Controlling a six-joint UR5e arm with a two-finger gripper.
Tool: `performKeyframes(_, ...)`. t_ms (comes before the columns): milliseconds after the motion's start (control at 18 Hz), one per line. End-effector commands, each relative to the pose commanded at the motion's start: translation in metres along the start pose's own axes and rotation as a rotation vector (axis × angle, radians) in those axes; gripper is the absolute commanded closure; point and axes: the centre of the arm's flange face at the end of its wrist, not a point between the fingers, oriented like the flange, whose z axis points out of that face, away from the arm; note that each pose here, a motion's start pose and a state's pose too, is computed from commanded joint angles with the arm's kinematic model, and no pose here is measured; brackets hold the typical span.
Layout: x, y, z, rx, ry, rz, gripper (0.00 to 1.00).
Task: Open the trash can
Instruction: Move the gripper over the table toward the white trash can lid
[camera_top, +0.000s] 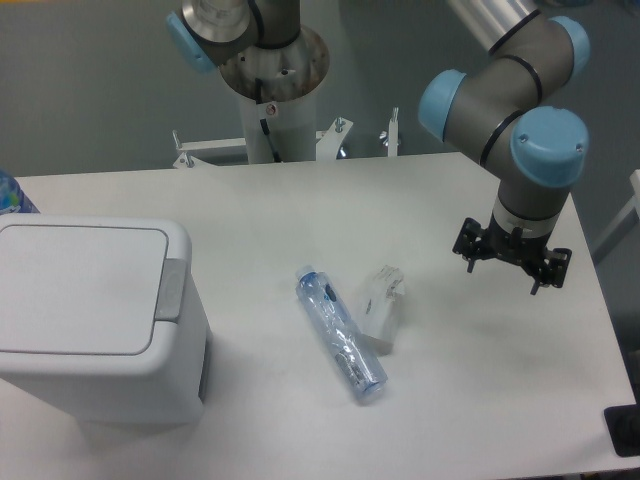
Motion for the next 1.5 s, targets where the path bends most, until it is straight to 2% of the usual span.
performKeyframes(222, 0.015, -0.010, -0.006, 0.003, -0.001, 0.020, 0.00)
performKeyframes(389, 0.025, -0.021, -0.016, 0.048, 0.008, -0.006, 0.00)
performKeyframes(556, 0.039, -0.024, -0.025, 0.120, 0.040, -0.006, 0.00)
performKeyframes(722, 0.062, -0.030, -0.011, 0.155, 0.097, 0.003, 0.00)
performKeyframes(833, 0.076, -0.031, -0.020, 0.185, 0.103, -0.012, 0.00)
performKeyframes(1000, 0.090, -0.051, -0.028, 0.210, 0.119, -0.096, 0.00)
performKeyframes(1111, 0.097, -0.058, -0.034, 0.257, 0.156, -0.173, 0.00)
performKeyframes(1278, 0.103, -0.066, -0.062, 0.348, 0.191, -0.261, 0.00)
performKeyframes(1500, 0.098, -0.088, -0.105, 0.476, 0.278, -0.475, 0.00)
